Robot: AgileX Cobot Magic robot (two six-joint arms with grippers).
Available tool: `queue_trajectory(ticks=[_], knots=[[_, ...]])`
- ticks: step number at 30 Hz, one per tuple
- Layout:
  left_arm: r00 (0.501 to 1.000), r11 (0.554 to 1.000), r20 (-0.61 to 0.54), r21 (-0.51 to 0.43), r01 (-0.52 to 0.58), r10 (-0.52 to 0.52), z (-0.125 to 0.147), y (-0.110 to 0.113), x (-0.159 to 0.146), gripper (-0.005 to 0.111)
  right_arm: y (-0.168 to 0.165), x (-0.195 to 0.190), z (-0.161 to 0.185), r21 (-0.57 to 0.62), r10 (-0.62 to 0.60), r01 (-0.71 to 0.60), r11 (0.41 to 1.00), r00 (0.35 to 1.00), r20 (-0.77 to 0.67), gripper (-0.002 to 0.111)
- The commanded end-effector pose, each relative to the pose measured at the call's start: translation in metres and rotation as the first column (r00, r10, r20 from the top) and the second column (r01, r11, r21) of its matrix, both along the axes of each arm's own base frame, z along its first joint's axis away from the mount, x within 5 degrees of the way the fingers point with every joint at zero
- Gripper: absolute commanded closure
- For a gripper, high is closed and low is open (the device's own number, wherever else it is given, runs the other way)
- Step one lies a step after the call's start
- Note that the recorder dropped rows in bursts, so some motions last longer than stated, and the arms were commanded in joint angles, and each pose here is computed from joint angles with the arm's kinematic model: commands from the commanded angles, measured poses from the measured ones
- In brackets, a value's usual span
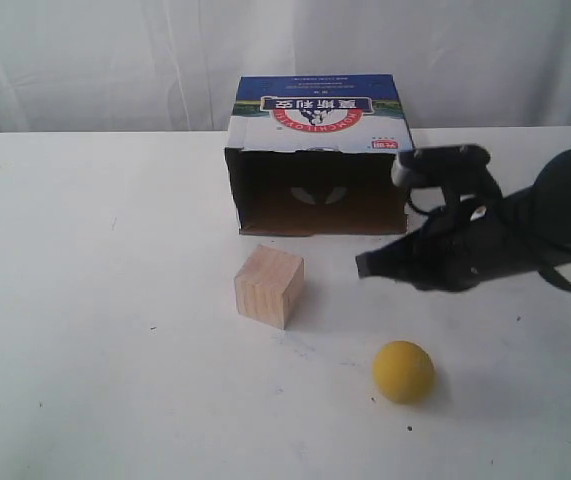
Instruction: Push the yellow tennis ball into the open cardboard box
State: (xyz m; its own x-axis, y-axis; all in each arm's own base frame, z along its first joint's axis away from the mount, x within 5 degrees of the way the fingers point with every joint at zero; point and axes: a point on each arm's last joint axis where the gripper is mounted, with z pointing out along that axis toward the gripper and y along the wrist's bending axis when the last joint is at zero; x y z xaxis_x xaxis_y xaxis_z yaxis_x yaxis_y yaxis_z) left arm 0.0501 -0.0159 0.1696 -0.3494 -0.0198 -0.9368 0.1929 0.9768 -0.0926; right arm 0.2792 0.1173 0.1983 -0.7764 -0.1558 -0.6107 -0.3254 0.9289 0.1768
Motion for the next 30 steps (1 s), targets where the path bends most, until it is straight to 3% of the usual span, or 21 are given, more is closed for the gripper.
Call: queue_trajectory(ticks=[1, 7, 13, 19, 26, 30], knots=[[1.000, 1.000, -0.003, 0.003, -0.003, 0.003, -0.002, 0.000, 0.000, 0.107, 0.004, 0.011, 0.036, 0.019, 0.015, -0.018, 1.000, 0.988, 0.151, 0.108], [1.000, 1.000, -0.003, 0.003, -0.003, 0.003, -0.002, 0.000, 0.000, 0.107, 0.006, -0.021, 0.020, 0.017, 0.137, -0.136, 0.991, 0.981, -0.141, 0.108], [1.000, 1.000, -0.003, 0.003, -0.003, 0.003, -0.002, 0.000, 0.000, 0.107, 0.002, -0.015, -0.014, -0.022, 0.063, -0.066, 0.998, 0.990, -0.127, 0.108], [1.000, 1.000, -0.003, 0.003, -0.003, 0.003, -0.002, 0.000, 0.000, 0.107, 0.002, 0.012, -0.025, -0.044, -0.018, 0.019, 0.999, 1.000, 0.021, 0.108], [1.000, 1.000, -0.003, 0.003, -0.003, 0.003, -0.002, 0.000, 0.000, 0.107, 0.005, 0.039, 0.007, -0.010, -0.068, 0.073, 0.997, 0.966, 0.251, 0.108], [1.000, 1.000, -0.003, 0.003, -0.003, 0.003, -0.002, 0.000, 0.000, 0.107, 0.006, 0.037, 0.016, -0.007, -0.048, 0.051, 0.999, 0.968, 0.248, 0.108]])
